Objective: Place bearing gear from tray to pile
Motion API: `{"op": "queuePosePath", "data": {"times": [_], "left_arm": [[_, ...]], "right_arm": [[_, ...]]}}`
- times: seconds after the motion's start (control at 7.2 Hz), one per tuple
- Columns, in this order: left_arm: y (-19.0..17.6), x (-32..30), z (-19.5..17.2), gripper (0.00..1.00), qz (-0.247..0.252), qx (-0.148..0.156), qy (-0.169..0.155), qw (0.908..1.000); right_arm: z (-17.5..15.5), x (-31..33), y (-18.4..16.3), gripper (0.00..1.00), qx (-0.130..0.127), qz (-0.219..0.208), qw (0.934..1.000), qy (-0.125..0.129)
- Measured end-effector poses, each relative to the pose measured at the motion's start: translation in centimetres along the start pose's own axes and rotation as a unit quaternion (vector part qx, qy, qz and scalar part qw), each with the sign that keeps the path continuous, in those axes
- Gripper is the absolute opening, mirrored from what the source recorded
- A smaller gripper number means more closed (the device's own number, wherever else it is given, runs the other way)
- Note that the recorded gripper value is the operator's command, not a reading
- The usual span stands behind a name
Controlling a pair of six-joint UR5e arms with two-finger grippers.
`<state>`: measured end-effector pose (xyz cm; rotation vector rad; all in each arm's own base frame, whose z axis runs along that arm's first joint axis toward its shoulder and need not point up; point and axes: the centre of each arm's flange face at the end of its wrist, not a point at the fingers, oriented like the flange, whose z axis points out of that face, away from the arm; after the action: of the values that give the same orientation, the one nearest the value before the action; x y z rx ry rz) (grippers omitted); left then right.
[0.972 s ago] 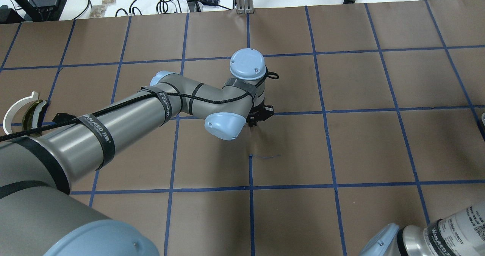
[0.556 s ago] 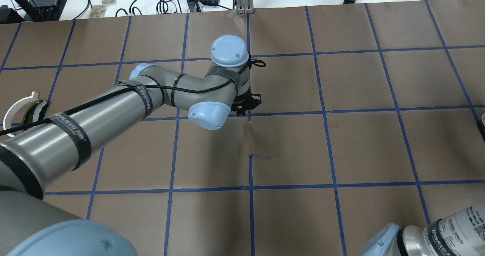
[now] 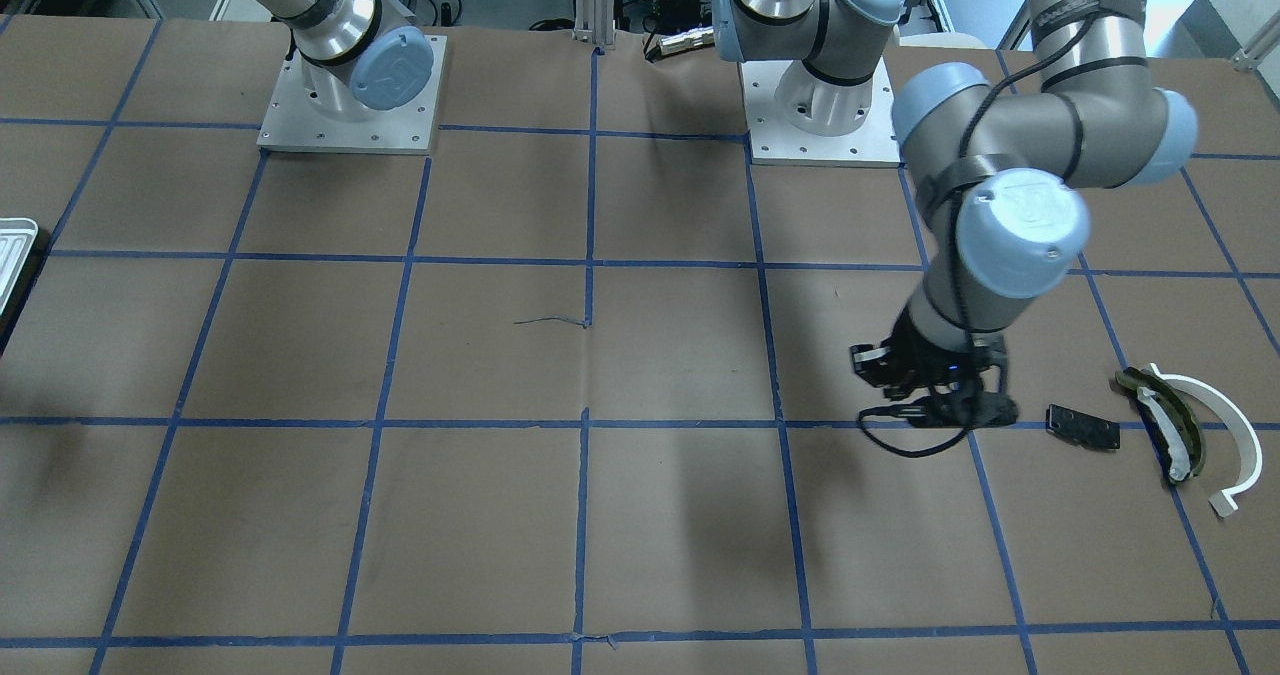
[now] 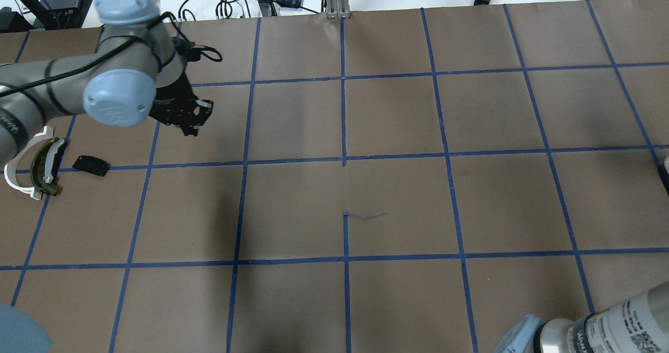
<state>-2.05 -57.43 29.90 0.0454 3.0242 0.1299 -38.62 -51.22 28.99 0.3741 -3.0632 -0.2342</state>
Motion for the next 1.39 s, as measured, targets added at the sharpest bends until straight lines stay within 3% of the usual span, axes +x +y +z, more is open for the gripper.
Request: {"op": "queuePosePath", "data": {"times": [0.42,0.83,0.97,1.11,1.25,1.39], "left_arm": [[3.9,-18.3,5.4,0.00,0.064,0.002,0.013,0.9979],[7.3,-24.1,11.4,0.00,0.070,0.020,0.046,0.9963],[7.6,-24.2,12.3,0.20,0.071,0.025,0.046,0.9962],[7.6,-24.3,12.8,0.52,0.072,0.026,0.046,0.9960],[7.5,-24.3,13.2,0.76,0.072,0.026,0.047,0.9960],[7.4,-24.4,13.3,0.80,0.072,0.026,0.047,0.9960]], "right_arm": [[-8.9,-16.4,-7.0,0.00,-0.024,0.068,0.9973,-0.014],[-14.0,-36.4,-11.9,0.00,-0.027,0.141,0.9896,-0.007],[-14.2,-42.9,-13.3,0.00,-0.022,0.163,0.9863,-0.013],[-13.7,-49.0,-14.6,0.00,-0.018,0.179,0.9836,-0.016],[-12.4,-54.9,-16.1,0.00,-0.008,0.188,0.9818,-0.025],[-10.6,-59.7,-17.6,0.00,0.003,0.190,0.9812,-0.034]]}}
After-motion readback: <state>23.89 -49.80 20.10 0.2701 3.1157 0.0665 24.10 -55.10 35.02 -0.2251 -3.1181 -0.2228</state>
